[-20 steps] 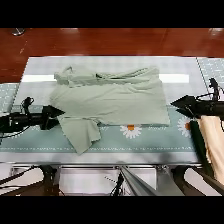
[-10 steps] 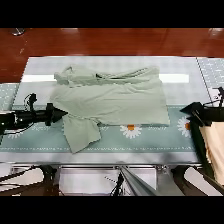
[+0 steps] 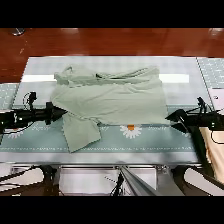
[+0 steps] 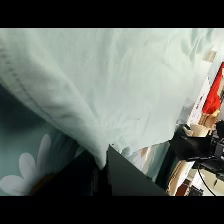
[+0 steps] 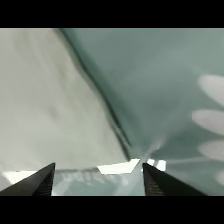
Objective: Fold the shirts.
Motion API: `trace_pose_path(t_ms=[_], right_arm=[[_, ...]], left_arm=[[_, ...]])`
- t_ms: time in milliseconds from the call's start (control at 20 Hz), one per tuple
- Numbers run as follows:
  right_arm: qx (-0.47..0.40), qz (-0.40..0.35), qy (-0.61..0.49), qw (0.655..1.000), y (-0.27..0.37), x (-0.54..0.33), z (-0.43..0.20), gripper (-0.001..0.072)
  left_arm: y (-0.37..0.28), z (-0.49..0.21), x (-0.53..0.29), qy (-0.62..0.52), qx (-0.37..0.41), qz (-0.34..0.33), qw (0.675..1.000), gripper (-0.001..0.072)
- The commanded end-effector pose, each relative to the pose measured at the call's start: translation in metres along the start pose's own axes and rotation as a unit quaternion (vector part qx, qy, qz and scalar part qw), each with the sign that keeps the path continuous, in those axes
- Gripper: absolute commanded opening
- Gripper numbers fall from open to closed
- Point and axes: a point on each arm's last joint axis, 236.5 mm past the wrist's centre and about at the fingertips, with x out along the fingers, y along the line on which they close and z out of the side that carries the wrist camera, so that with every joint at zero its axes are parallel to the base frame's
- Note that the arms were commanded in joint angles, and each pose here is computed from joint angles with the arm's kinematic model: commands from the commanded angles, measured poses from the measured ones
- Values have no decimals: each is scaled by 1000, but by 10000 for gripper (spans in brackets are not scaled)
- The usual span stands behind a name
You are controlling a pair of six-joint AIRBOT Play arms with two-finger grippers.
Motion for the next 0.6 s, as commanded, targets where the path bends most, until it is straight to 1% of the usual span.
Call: trace_pose_path(t_ms=[0, 200, 250, 350, 400, 450, 550], right_arm=[[26, 49, -16, 998, 19, 14, 13, 629], [37, 96, -14, 995, 35, 21, 18, 620], [31, 100, -13, 994, 40, 23, 19, 618], [4, 92, -3, 996, 51, 34, 17, 592], [-14, 85, 1, 996, 58, 39, 18, 407], [-41, 79, 6, 996, 65, 42, 19, 29], [-88, 95, 19, 991, 96, 31, 22, 27]], left_arm=[[-2, -2, 0, 4, 0, -3, 1000, 29], [-1, -1, 0, 3, 0, -2, 1000, 29], [-1, -1, 0, 3, 0, -3, 1000, 29], [-3, -4, 3, 8, 4, -2, 1000, 29], [-4, -6, 6, 12, 7, 0, 1000, 29], [-5, -8, 8, 16, 10, 0, 1000, 29], [-19, -12, 8, 27, 10, -21, 999, 29]])
